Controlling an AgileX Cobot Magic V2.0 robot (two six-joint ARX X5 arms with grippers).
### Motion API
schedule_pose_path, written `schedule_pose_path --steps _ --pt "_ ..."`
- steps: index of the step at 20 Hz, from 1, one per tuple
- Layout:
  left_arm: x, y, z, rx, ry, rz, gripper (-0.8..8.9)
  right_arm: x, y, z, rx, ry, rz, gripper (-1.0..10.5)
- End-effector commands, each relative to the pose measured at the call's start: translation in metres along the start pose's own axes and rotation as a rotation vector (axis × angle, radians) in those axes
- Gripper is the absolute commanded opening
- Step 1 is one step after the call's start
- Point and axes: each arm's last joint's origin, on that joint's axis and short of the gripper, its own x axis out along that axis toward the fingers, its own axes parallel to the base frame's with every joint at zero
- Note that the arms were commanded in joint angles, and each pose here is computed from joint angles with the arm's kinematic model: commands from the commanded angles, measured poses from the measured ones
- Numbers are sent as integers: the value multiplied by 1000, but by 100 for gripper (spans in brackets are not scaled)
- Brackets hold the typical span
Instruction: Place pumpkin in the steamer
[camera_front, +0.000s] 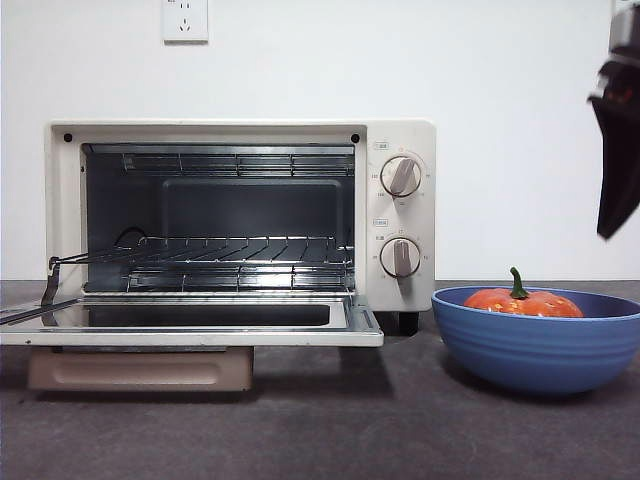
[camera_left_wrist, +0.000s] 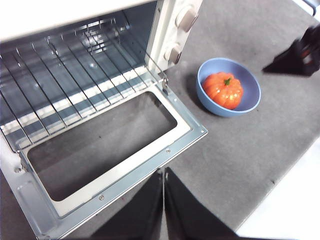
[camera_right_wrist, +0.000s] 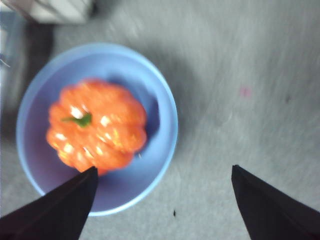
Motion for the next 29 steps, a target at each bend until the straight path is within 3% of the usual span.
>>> schedule_pose_path --steps 1,12,19,29 --pt "-1 0 2 18 -8 0 8 7 0 5 12 1 3 398" --pt "0 0 2 17 -5 0 8 44 -3 14 44 68 -18 243" --pt "0 0 2 17 -5 0 8 57 -6 14 52 106 -29 72" --pt "0 0 2 17 -5 0 8 58 -5 15 63 96 -24 13"
